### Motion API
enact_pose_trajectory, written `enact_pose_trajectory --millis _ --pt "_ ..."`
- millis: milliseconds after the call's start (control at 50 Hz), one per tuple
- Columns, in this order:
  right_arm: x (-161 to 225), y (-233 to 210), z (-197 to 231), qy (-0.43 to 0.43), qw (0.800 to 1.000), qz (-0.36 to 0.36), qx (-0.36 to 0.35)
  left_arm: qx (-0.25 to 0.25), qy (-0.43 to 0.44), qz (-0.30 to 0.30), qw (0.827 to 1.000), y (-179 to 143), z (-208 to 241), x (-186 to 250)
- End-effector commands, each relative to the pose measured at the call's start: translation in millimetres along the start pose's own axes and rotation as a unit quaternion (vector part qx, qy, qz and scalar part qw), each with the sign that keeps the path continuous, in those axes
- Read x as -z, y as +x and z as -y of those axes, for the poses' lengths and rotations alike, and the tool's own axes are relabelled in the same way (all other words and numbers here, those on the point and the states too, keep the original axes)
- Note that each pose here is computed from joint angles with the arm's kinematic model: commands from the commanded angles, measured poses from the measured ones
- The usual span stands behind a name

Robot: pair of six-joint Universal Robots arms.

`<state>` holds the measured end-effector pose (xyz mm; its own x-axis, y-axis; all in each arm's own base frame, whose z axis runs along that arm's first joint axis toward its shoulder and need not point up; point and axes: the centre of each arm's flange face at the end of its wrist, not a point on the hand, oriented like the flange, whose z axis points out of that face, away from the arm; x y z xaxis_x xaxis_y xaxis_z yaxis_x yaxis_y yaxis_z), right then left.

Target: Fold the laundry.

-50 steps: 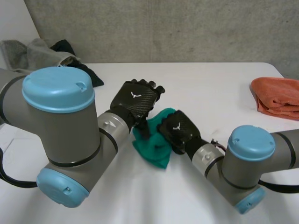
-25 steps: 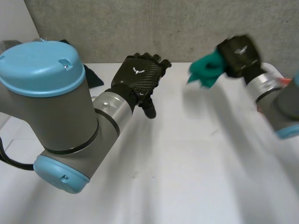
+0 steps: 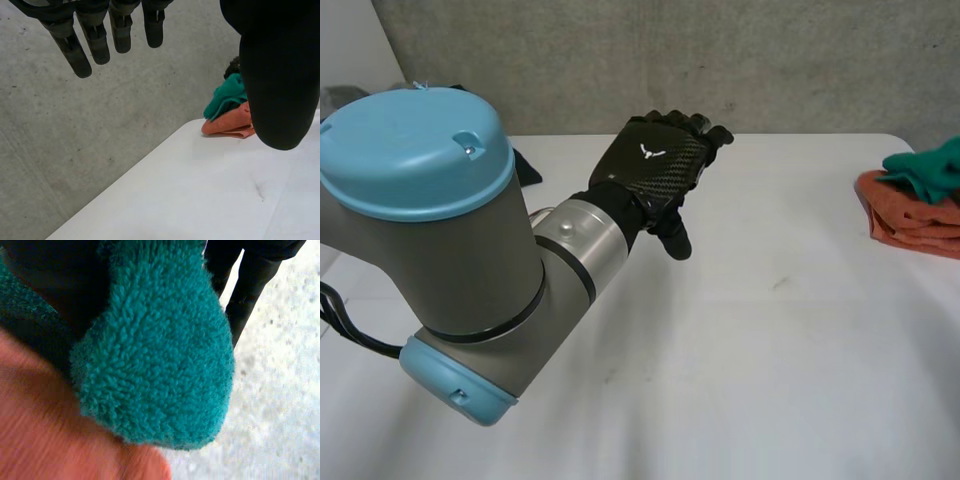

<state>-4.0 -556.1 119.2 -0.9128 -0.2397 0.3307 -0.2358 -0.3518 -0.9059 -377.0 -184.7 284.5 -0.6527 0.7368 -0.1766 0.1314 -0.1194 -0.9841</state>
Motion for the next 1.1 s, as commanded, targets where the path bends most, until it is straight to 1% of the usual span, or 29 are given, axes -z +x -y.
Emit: enact_pose_trajectory --millis 20,140,220,320,400,460,520,540,560,580,640,660,700,720,740,760,780,820,840,860,900,920,960,980,1000,1040,1060,1080,1100 --pt "22 -6 -25 -0.031 0.999 0.013 -0.020 0.000 0.001 -0.021 1.000 11 0 4" --pt "23 -7 -15 -0.034 0.999 0.019 -0.024 0.000 0.021 -0.045 0.999 18 10 11" --pt "24 -4 -3 -0.042 0.999 0.014 -0.030 -0.002 0.045 -0.076 0.996 24 14 16" --pt "35 12 13 -0.085 0.995 -0.002 -0.050 -0.004 0.054 -0.104 0.993 29 13 19" --pt "45 24 34 -0.124 0.991 -0.013 -0.050 -0.004 0.054 -0.107 0.993 30 13 20" --pt "56 37 46 -0.167 0.985 -0.038 -0.021 -0.004 0.054 -0.108 0.993 31 13 21" --pt "67 55 58 -0.217 0.972 -0.075 0.041 -0.004 0.055 -0.108 0.993 30 15 23" --pt "72 66 65 -0.246 0.960 -0.100 0.083 -0.004 0.056 -0.108 0.993 30 15 24" --pt "74 72 68 -0.259 0.954 -0.113 0.105 -0.004 0.056 -0.108 0.993 30 16 25" --pt "78 81 74 -0.284 0.938 -0.138 0.146 -0.004 0.057 -0.108 0.993 30 16 26" --pt "76 98 99 -0.294 0.911 -0.187 0.221 -0.005 0.058 -0.108 0.992 30 17 27" --pt "74 106 111 -0.290 0.897 -0.219 0.251 -0.005 0.059 -0.107 0.992 30 18 27" --pt "64 104 125 -0.259 0.898 -0.239 0.264 -0.005 0.061 -0.107 0.992 30 19 28" --pt "58 98 129 -0.241 0.903 -0.240 0.263 -0.005 0.063 -0.106 0.992 29 21 27" --pt "40 70 147 -0.181 0.924 -0.227 0.249 -0.006 0.064 -0.104 0.992 27 21 27" --pt "36 59 156 -0.157 0.933 -0.221 0.239 -0.006 0.066 -0.102 0.993 27 23 27" --pt "31 42 177 -0.113 0.946 -0.207 0.222 -0.006 0.070 -0.101 0.992 26 24 27" --pt "31 23 202 -0.063 0.960 -0.187 0.199 -0.008 0.079 -0.091 0.993 21 29 27" --pt "35 3 218 -0.023 0.972 -0.157 0.173 -0.009 0.083 -0.086 0.993 18 30 26" --pt "38 -8 224 -0.008 0.977 -0.140 0.160 -0.012 0.090 -0.075 0.993 11 33 24" --pt "46 -28 233 0.018 0.985 -0.105 0.137 -0.014 0.093 -0.058 0.994 -1 34 21" --pt "55 -54 239 0.040 0.991 -0.064 0.115 -0.016 0.094 -0.033 0.995 -18 34 16" --pt "64 -80 244 0.059 0.993 -0.025 0.097 -0.019 0.096 -0.003 0.995 -38 34 13" --pt "74 -107 246 0.071 0.994 0.012 0.080 -0.020 0.095 0.011 0.995 -48 33 11" --pt "80 -123 244 0.070 0.994 0.035 0.071 -0.023 0.092 0.038 0.995 -69 30 7" --pt "91 -149 243 0.070 0.994 0.068 0.055 -0.031 0.091 0.065 0.993 -90 27 4" --pt "103 -175 239 0.058 0.992 0.101 0.039 -0.035 0.093 0.080 0.992 -102 26 3" --pt "109 -184 237 0.052 0.992 0.111 0.034 -0.041 0.096 0.110 0.989 -127 23 -1" --pt "114 -192 235 0.042 0.991 0.120 0.029 -0.044 0.099 0.126 0.986 -141 22 -3"
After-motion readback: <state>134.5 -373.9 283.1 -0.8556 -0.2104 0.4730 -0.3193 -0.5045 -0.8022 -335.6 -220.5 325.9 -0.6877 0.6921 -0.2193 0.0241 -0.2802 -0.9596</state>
